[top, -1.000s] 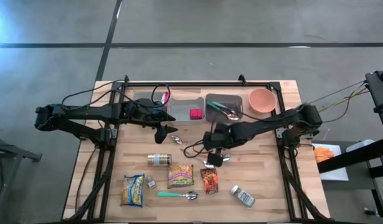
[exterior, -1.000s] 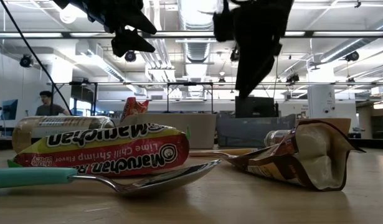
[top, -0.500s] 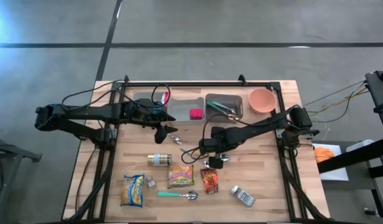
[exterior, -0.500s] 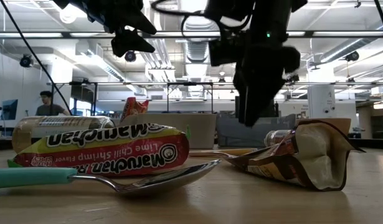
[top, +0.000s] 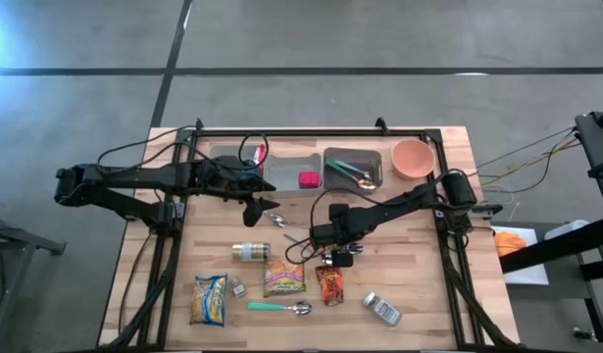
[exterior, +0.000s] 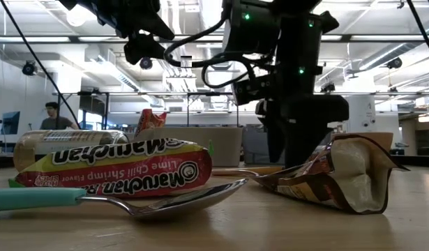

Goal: Pick & Place Food Item
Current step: Put the yellow spoon into the black bin

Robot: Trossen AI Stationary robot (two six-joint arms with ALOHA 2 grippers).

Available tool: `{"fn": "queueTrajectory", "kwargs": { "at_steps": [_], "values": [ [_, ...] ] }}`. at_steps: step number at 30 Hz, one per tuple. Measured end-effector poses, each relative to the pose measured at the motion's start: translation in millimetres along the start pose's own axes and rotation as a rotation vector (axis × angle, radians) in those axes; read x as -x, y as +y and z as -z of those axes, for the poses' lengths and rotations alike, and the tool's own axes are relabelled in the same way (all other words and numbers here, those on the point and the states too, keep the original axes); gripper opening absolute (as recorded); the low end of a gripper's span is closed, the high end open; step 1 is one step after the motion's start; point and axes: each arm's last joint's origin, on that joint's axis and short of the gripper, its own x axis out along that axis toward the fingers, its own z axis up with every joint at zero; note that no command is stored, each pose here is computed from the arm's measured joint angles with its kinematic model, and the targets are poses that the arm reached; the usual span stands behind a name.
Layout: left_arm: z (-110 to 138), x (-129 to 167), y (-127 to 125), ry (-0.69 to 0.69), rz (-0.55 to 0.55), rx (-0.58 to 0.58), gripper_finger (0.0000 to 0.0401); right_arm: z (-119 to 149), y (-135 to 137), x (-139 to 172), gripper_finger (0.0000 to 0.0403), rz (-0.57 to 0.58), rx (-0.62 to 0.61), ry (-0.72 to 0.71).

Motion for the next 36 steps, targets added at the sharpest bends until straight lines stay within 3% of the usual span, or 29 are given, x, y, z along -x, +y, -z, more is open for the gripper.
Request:
{"fn": "queueTrajectory", "kwargs": {
  "at_steps": [3,12,25,31,36],
  "values": [
    [0,0,0,0.000,0.000,0.000,0.0270,0,0,0,0.0344,-0.003,0.002,-0.002],
    [0,0,0,0.001,0.000,-0.004,0.0270,0,1,-1,0.0196,-0.014,0.002,0.004],
    [0,0,0,0.001,0.000,-0.005,0.0270,1,3,-6,0.0030,-0.074,-0.016,0.018],
    [0,0,0,0.001,0.000,-0.005,0.0270,3,1,0,0.0025,-0.078,-0.104,0.021],
    [0,0,0,0.001,0.000,-0.004,0.0270,4,-6,28,0.0025,-0.062,-0.167,-0.058]
  ]
}}
